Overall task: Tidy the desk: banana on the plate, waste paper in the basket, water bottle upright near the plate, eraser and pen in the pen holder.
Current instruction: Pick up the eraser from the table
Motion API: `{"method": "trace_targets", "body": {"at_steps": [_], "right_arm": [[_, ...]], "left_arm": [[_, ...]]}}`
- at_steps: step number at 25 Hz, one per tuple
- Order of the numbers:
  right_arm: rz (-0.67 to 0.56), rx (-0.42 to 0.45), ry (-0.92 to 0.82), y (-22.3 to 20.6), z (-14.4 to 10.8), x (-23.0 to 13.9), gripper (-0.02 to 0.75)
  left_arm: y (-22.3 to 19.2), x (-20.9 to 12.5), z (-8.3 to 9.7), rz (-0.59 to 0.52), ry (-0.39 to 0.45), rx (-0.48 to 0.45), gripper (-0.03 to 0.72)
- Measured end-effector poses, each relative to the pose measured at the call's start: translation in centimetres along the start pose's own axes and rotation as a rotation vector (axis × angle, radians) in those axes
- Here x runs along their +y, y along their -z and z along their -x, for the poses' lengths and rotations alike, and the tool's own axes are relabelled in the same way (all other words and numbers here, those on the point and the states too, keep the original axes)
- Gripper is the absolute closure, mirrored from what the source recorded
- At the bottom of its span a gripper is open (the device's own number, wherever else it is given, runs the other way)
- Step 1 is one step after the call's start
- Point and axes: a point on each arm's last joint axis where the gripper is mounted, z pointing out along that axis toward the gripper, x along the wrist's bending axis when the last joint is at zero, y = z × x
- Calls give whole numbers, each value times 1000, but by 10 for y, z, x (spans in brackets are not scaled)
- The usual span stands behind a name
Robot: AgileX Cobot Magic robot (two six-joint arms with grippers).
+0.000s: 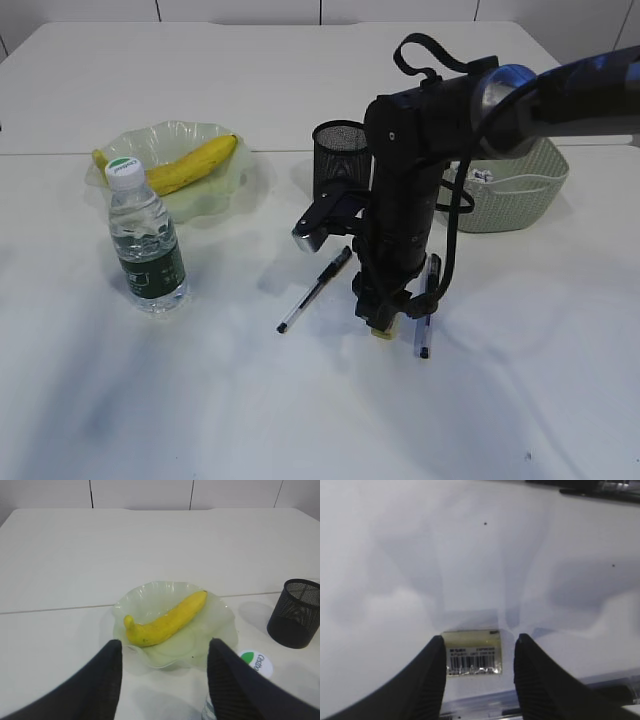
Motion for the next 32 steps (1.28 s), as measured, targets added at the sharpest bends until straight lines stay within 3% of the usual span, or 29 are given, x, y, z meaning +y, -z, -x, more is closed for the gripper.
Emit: {"method": "trace_targets", "body": {"at_steps": [32], "right_arm": [[-17, 30, -11, -8, -2, 0, 401]], "left_arm": [[0, 0, 0, 0, 0, 0, 349]]}}
